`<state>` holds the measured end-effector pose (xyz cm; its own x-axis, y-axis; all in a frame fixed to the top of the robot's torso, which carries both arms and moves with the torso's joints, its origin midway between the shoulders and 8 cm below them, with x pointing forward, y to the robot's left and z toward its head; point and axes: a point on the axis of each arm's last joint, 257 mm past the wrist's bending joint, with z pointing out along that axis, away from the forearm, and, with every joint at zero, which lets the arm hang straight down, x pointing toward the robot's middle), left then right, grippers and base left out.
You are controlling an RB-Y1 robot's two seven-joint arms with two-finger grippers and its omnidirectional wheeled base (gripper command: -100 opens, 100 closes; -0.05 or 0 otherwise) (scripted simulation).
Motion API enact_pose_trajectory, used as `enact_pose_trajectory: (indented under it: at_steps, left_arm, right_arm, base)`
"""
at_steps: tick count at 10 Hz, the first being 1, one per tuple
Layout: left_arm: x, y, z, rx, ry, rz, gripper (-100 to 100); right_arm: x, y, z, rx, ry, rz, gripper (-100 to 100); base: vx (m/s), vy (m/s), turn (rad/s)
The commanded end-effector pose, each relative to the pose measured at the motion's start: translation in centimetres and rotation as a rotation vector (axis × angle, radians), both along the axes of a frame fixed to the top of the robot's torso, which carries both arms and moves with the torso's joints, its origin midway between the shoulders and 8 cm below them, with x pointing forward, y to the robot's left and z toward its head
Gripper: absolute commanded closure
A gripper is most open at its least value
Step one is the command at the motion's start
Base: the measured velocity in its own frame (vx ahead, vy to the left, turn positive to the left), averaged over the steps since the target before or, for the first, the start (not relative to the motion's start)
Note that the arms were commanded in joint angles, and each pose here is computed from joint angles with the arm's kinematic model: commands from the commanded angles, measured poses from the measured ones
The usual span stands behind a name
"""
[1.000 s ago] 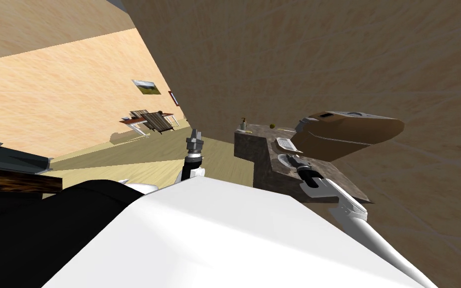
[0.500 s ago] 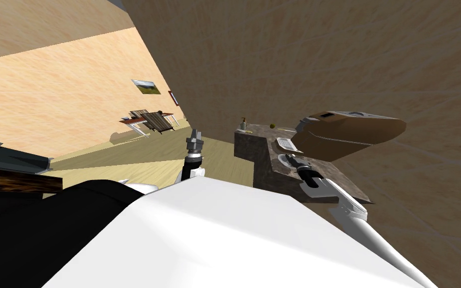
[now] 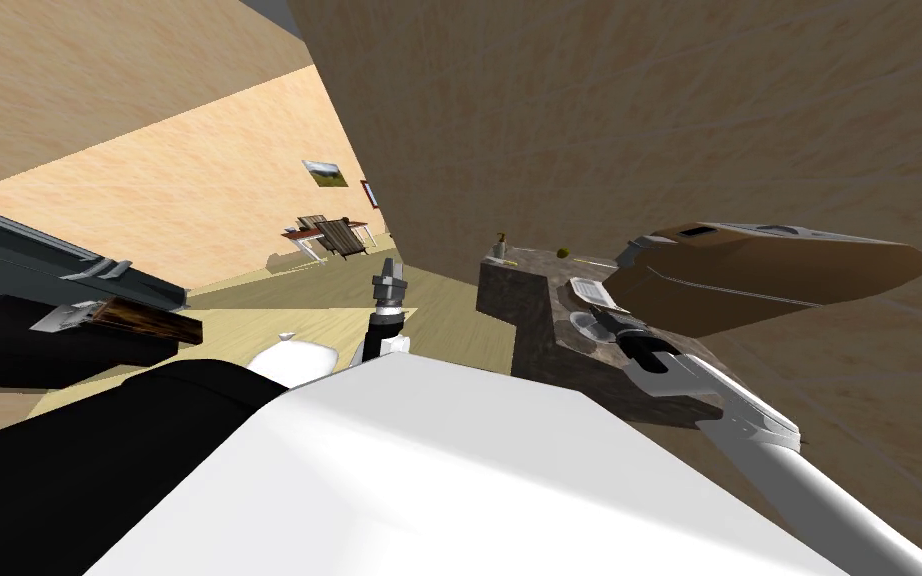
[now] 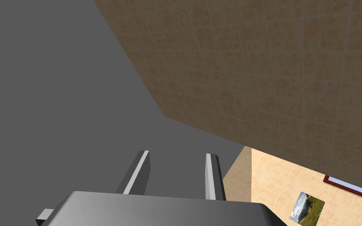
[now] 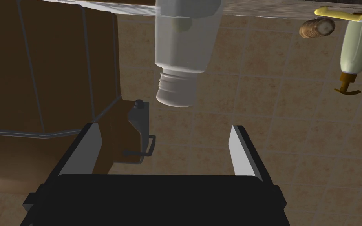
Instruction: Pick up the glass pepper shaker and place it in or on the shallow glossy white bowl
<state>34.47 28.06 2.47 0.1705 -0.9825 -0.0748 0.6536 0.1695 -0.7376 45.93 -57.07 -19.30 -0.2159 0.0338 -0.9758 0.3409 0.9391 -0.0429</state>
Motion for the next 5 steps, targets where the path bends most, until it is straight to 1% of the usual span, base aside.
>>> enact_pose_trajectory:
  at_steps: [1,2,3,4,5]
  left_arm:
    - [0.00,0.00,0.00,0.000,0.000,0.000,0]
    - [0.00,0.00,0.00,0.000,0.000,0.000,0]
    - [0.00,0.00,0.00,0.000,0.000,0.000,0]
    - [0.00,0.01,-0.01,0.000,0.000,0.000,0]
    - [0.00,0.01,-0.01,0.000,0.000,0.000,0]
  right_arm:
    - [-0.27,-1.53,0.66,0.003,0.000,-0.025,-100]
    - [-0.35,-2.22,1.20,0.004,-0.001,-0.037,-100]
    - [-0.31,-1.88,0.85,0.002,0.000,-0.030,-100]
    - [-0.31,-1.99,0.91,0.003,-0.001,-0.031,0]
    - [-0.31,-1.98,0.90,0.003,0.000,-0.031,0]
  base:
    - [-0.076,0.017,0.102]
    - [-0.062,0.007,0.110]
    - [-0.025,-0.001,0.022]
    - [0.000,0.000,0.000]
    - [0.000,0.000,0.000]
